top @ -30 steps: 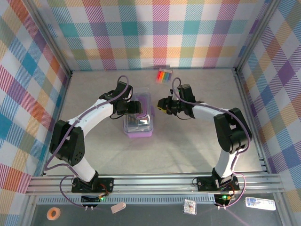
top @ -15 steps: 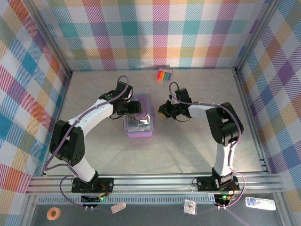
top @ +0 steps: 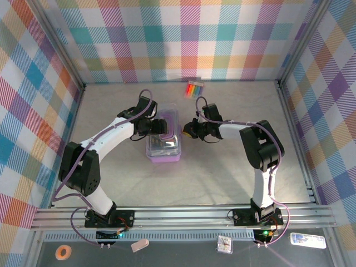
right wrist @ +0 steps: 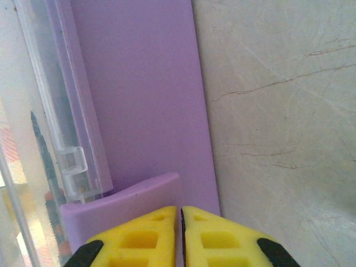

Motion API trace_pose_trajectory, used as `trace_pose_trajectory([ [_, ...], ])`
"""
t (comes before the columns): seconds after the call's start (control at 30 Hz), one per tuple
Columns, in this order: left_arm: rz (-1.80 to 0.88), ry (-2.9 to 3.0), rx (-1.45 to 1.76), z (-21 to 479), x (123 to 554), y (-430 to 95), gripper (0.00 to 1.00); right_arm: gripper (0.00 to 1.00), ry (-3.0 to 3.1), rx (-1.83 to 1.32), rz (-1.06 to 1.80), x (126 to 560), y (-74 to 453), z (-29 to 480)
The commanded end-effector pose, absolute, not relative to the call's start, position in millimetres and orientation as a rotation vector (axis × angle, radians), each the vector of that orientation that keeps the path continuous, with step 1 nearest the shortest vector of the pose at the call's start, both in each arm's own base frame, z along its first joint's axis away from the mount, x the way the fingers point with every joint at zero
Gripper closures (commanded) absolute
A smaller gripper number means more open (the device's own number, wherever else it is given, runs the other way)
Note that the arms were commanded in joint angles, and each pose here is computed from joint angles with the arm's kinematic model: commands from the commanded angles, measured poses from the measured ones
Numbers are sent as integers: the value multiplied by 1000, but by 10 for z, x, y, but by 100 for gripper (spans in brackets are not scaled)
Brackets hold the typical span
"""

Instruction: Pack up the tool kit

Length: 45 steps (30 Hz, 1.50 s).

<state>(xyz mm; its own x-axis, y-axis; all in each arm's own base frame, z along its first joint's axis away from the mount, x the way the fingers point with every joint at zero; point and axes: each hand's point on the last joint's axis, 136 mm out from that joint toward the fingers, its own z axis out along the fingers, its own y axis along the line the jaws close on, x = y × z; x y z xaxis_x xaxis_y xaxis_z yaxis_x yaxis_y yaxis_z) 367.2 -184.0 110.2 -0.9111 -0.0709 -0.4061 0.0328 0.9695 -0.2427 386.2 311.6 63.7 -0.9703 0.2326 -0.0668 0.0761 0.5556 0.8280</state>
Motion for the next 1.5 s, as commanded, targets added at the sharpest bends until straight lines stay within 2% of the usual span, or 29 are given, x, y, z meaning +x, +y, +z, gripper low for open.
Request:
trace_pose_trajectory([
  [0.0,-241,3088,38,69,2942,-1795,42,86,2627,185,1440,3699,3361,610],
  [0.37,-244,3090,63,54,2924,-1862,42,86,2648,156,1469,3547,3542,529],
  [0.57,-260,3075,59,104,2941,-1925,42,86,2639,174,1392,3540,3385,585],
  [0.7,-256,3041,42,195,3021,-2013,42,74,2614,204,1277,3563,3011,758],
  [0.77,-238,3031,38,204,3074,-2044,42,69,2560,293,1239,3585,2663,878],
  [0.9,-246,3017,59,214,3165,-2196,42,67,2538,409,1076,3531,2028,981],
  [1.13,-272,2969,114,392,3343,-2563,41,62,2520,413,871,3299,1478,1149],
  [1.27,-280,2912,104,607,3446,-2625,32,60,2515,387,842,3200,1393,1208],
  [1.37,-284,2877,152,791,3498,-2642,17,58,2507,369,836,3170,1378,1265],
  [1.43,-268,2843,189,925,3531,-2622,0,57,2499,361,835,3162,1374,1309],
  [1.47,-256,2818,210,1010,3554,-2605,0,55,2495,355,832,3160,1369,1333],
])
